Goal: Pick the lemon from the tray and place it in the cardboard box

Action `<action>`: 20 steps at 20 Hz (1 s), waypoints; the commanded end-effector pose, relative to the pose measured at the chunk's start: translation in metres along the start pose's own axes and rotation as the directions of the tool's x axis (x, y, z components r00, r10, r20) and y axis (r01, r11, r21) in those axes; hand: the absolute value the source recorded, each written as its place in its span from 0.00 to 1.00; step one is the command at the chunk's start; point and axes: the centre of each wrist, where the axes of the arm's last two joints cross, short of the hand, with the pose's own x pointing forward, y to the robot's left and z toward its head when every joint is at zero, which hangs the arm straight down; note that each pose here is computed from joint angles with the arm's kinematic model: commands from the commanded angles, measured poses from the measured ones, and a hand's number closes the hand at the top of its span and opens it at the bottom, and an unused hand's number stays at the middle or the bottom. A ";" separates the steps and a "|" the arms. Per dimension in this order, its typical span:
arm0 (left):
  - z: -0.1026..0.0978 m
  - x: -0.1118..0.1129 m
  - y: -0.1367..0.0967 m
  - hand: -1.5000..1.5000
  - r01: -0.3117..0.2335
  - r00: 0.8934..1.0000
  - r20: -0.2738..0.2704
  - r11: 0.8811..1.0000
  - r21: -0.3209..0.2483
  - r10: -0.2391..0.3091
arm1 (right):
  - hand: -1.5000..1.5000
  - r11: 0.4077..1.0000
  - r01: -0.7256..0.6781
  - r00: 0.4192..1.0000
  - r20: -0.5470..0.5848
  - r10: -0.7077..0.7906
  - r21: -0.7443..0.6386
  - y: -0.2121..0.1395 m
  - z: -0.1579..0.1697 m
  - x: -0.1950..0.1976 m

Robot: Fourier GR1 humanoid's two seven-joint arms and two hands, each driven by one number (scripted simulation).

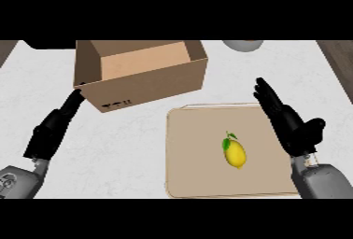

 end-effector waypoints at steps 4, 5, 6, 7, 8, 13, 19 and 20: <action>0.015 -0.029 0.026 0.50 0.121 0.988 -0.122 0.968 0.219 -0.096 | 0.00 0.959 0.093 0.981 0.140 -0.134 0.269 -0.004 0.005 0.003; 0.010 -0.025 0.047 0.50 0.142 0.984 -0.141 0.953 0.270 -0.107 | 0.00 0.935 0.118 0.967 0.177 -0.185 0.334 0.001 0.005 -0.001; 0.016 -0.033 0.067 0.50 0.184 0.976 -0.178 0.919 0.349 -0.127 | 0.00 0.907 0.117 0.955 0.207 -0.215 0.404 -0.002 0.010 0.007; 0.017 -0.031 0.040 0.50 0.126 0.983 -0.159 0.969 0.212 -0.093 | 0.00 0.837 -0.485 0.833 0.428 0.352 0.255 -0.033 -0.009 0.072; 0.020 -0.036 0.044 0.50 0.135 0.979 -0.185 0.961 0.241 -0.091 | 0.00 0.766 -0.584 0.786 0.422 0.452 0.270 -0.040 -0.004 0.064; 0.015 -0.034 0.048 0.50 0.134 0.975 -0.210 0.936 0.326 -0.067 | 0.00 0.911 -0.196 0.916 0.400 0.038 0.363 -0.054 0.035 -0.057; 0.022 -0.047 0.046 0.50 0.152 0.969 -0.233 0.939 0.307 -0.080 | 0.00 0.849 -0.303 0.834 0.552 0.016 0.433 -0.091 0.021 -0.083; 0.013 -0.036 0.051 0.50 0.136 0.975 -0.209 0.942 0.306 -0.073 | 0.00 0.830 -0.400 0.806 0.581 0.116 0.389 -0.100 0.011 -0.076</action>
